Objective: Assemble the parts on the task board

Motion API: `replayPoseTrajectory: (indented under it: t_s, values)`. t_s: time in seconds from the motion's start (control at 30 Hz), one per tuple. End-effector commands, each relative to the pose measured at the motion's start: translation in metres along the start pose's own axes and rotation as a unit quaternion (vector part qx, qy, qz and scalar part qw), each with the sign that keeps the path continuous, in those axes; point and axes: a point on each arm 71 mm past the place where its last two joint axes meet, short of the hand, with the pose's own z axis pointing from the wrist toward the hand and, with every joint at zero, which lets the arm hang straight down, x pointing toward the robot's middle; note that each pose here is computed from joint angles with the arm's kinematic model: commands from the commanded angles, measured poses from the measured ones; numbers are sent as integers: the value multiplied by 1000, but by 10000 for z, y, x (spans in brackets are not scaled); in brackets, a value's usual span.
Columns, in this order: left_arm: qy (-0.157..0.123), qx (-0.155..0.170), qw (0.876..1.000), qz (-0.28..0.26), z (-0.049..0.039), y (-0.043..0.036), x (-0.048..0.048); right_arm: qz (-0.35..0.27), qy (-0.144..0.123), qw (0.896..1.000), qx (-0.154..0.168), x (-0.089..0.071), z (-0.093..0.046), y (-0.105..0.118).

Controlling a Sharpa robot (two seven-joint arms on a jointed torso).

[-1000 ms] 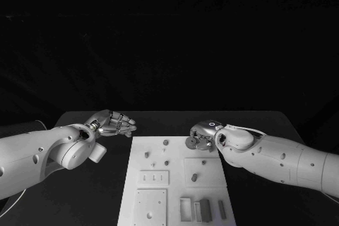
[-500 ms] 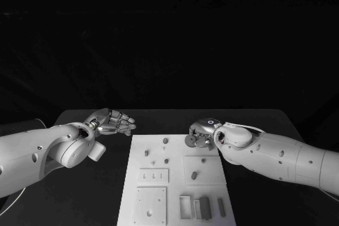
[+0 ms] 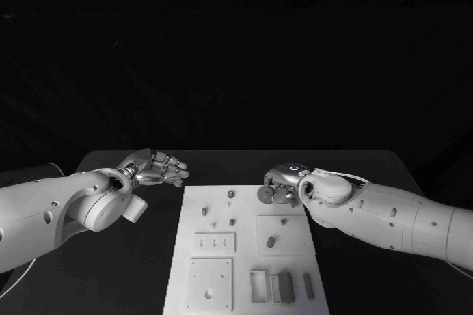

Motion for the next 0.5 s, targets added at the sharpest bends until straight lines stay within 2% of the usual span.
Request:
replayPoseTrajectory:
  t_s: [0.03,0.3,0.5]
  values:
    - [5,4,1000,1,2,-16,5,-4,7,1000,0,53,-19,30]
    - [3,3,1000,1,1,-11,-7,-5,-1,1000,-3,32,-57,59]
    - [1,3,1000,1,-4,-7,-18,-8,-31,999,-9,-40,-103,137]
